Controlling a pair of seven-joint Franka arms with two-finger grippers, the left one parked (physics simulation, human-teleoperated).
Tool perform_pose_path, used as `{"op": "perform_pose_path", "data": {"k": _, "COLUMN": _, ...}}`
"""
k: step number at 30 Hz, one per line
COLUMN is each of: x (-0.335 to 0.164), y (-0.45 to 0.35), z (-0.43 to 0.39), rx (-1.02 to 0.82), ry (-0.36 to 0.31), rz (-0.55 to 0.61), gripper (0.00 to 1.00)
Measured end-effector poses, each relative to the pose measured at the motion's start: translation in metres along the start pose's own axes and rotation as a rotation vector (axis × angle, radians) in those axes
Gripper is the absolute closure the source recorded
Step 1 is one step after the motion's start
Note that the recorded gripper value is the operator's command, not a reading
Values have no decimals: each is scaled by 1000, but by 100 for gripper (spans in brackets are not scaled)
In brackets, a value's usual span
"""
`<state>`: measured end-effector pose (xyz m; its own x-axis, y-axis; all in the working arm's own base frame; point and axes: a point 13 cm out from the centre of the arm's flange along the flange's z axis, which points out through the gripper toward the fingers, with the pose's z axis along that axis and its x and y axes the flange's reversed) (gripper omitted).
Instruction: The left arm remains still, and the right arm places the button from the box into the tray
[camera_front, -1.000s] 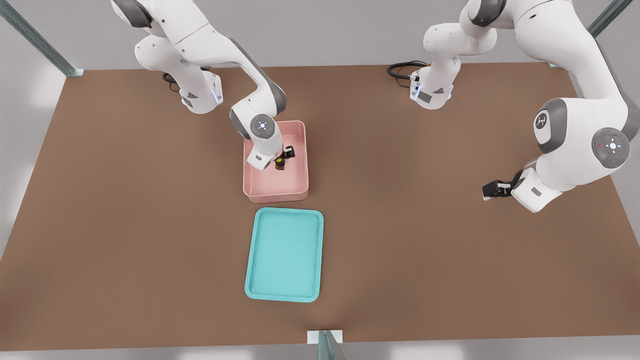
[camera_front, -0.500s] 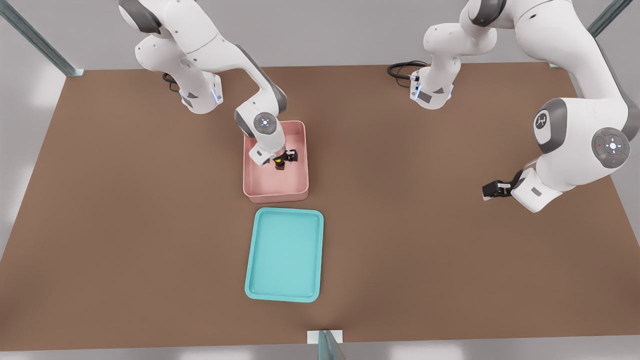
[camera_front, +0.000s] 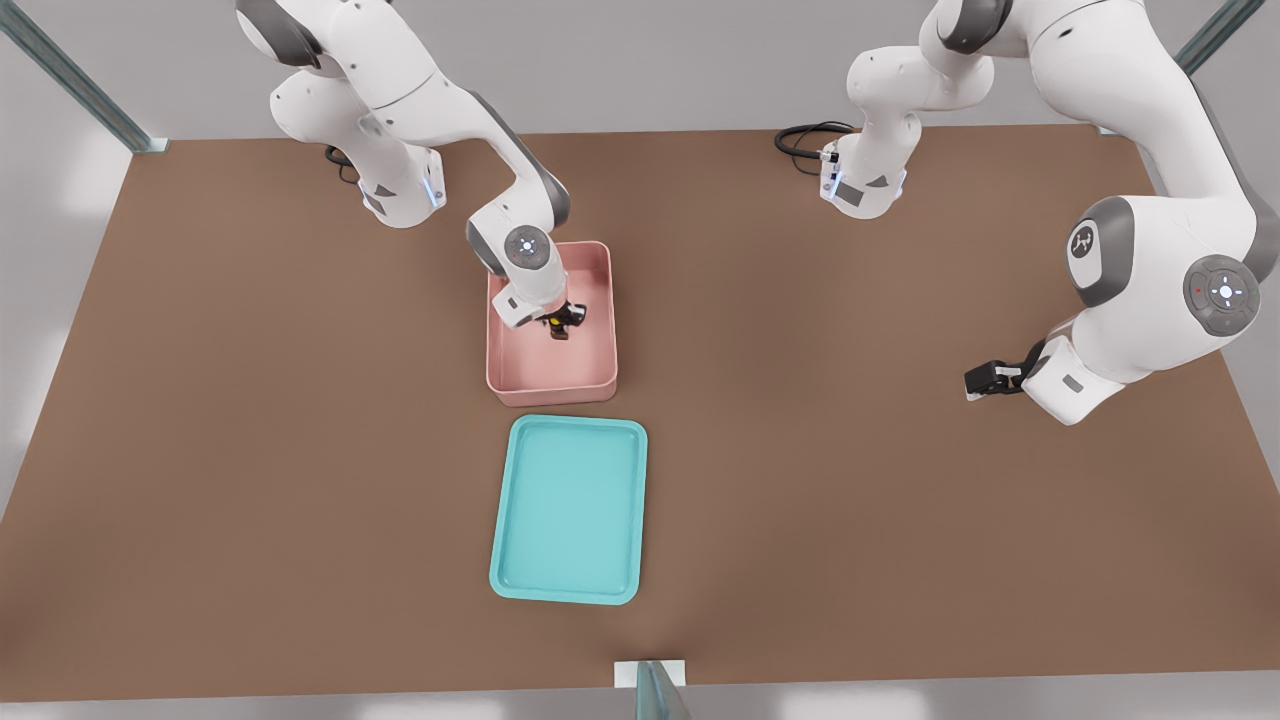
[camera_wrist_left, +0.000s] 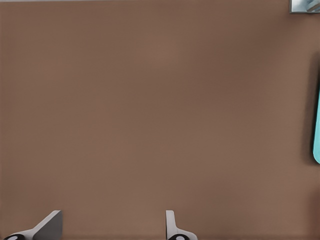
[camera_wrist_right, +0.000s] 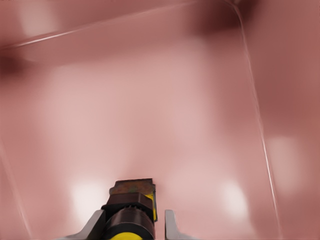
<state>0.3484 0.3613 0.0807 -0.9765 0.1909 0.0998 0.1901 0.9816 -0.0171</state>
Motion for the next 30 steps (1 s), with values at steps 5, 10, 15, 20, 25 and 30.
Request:
{"op": "perform_pose_path", "data": {"k": 5, "x": -1, "y": 1, "z": 1, "rx": -2, "ry": 0, "rz": 28, "gripper": 48}}
{"op": "perform_pose_path", "data": {"k": 10, "x": -5, "y": 2, "z": -5, "rx": -12, "ry": -6, "rz": 54, "gripper": 52}}
{"op": "perform_pose_path", "data": {"k": 15, "x": -12, "y": 11, "z": -34, "rx": -45, "ry": -30, "rz": 70, "gripper": 52}}
{"op": "perform_pose_path", "data": {"k": 20, "x": -27, "y": 29, "z": -82, "rx": -90, "ry": -56, "rz": 86, "gripper": 52}}
{"op": "perform_pose_path", "data": {"k": 25, "x": -59, "y": 40, "z": -136, "rx": -121, "ry": -71, "rz": 127, "gripper": 52}}
{"op": "perform_pose_path", "data": {"k": 30, "x": -102, "y": 37, "z": -173, "rx": -125, "ry": -63, "rz": 184, "gripper": 52}}
